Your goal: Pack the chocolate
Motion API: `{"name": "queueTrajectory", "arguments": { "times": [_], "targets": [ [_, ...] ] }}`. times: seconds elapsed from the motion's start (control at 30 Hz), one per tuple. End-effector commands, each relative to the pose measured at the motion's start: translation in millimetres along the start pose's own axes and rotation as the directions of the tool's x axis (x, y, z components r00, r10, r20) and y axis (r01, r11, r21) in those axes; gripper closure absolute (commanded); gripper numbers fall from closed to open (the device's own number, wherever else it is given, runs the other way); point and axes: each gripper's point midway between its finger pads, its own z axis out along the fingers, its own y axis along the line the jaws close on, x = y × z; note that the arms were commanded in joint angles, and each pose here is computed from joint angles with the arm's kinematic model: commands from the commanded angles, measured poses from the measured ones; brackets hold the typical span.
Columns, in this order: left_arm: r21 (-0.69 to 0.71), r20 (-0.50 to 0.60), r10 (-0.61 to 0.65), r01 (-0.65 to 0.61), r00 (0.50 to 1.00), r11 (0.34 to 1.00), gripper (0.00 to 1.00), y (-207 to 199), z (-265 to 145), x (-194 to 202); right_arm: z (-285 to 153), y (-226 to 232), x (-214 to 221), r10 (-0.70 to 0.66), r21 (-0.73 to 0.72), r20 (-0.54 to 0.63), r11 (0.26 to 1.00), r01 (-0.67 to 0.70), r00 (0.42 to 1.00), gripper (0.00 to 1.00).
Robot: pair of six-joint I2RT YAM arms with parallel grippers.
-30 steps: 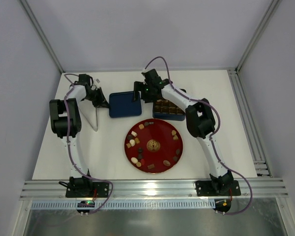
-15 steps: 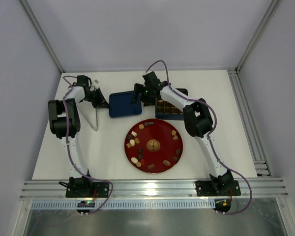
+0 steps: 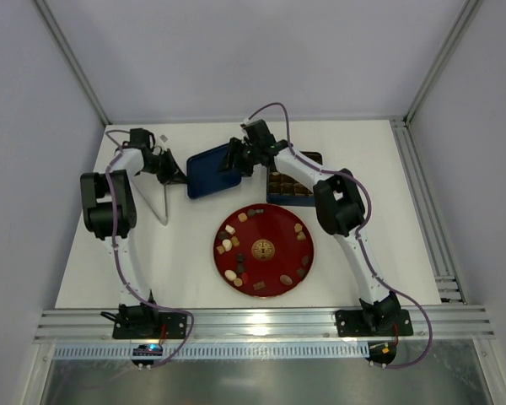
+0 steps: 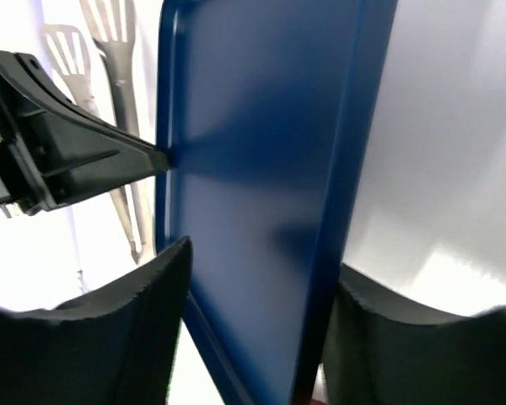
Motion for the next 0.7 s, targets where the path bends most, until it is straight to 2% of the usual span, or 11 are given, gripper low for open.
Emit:
{"name": "queueTrajectory", "arguments": {
  "times": [0.0, 0.03, 0.1, 0.27, 0.3, 0.37, 0.47, 0.5, 0.6, 0.63, 0.67],
  "targets": [
    [0.084, 0.056, 0.040, -0.045, 0.998, 0.995, 1.00, -29.9, -22.5, -10.5, -11.3, 39.0, -7.8, -0.010, -0.118, 0.023, 0.993, 0.013, 1.000, 0.44],
    [0.088, 0.058, 0.040, -0.045, 0.998, 0.995, 1.00, -31.2, -23.6, -10.2, -11.9, 37.5, -6.9, -0.009, -0.116, 0.020, 0.993, 0.011, 1.000, 0.51],
    [0.099, 0.068, 0.055, -0.062, 0.996, 0.993, 1.00, -38.3, -27.9, -11.1, -13.4, 41.1, -6.0, -0.008, -0.133, 0.022, 0.991, 0.011, 1.000, 0.58],
    [0.105, 0.091, 0.095, -0.104, 0.991, 0.989, 1.00, -53.7, -37.2, -9.1, -26.9, 51.4, -4.8, -0.017, -0.158, 0.034, 0.987, 0.022, 0.999, 0.90],
    [0.108, 0.101, 0.112, -0.123, 0.989, 0.987, 0.98, -60.5, -41.7, -8.2, -30.2, 53.5, -5.9, -0.014, -0.162, 0.037, 0.987, 0.020, 0.999, 0.95],
    [0.090, 0.115, 0.129, -0.140, 0.985, 0.986, 0.93, -64.5, -46.8, -6.3, -41.8, 63.6, -8.6, -0.017, -0.185, 0.050, 0.982, 0.026, 0.999, 0.96],
    [0.063, 0.155, 0.177, -0.188, 0.972, 0.980, 0.73, -76.3, -62.5, -4.6, -63.4, 79.0, -14.8, -0.015, -0.215, 0.080, 0.976, 0.032, 0.997, 0.96],
    [0.056, 0.192, 0.207, -0.222, 0.959, 0.974, 0.59, -88.1, -76.1, -5.3, -68.6, 83.1, -16.1, -0.015, -0.222, 0.089, 0.975, 0.034, 0.996, 0.96],
    [0.010, 0.238, 0.275, -0.286, 0.931, 0.958, 0.38, -98.7, -92.7, -0.6, -92.1, 90.3, -24.9, 0.012, -0.235, 0.114, 0.972, 0.015, 0.993, 0.96],
    [0.013, 0.262, 0.352, -0.368, 0.898, 0.930, 0.34, -127.2, -101.0, 12.2, -99.7, 93.2, -29.4, 0.029, -0.244, 0.123, 0.970, 0.001, 0.992, 0.96],
    [-0.056, 0.286, 0.417, -0.419, 0.863, 0.906, 0.31, -129.1, -105.4, 12.7, -106.8, 96.1, -32.2, 0.036, -0.252, 0.127, 0.968, -0.003, 0.991, 0.96]
  ]
}}
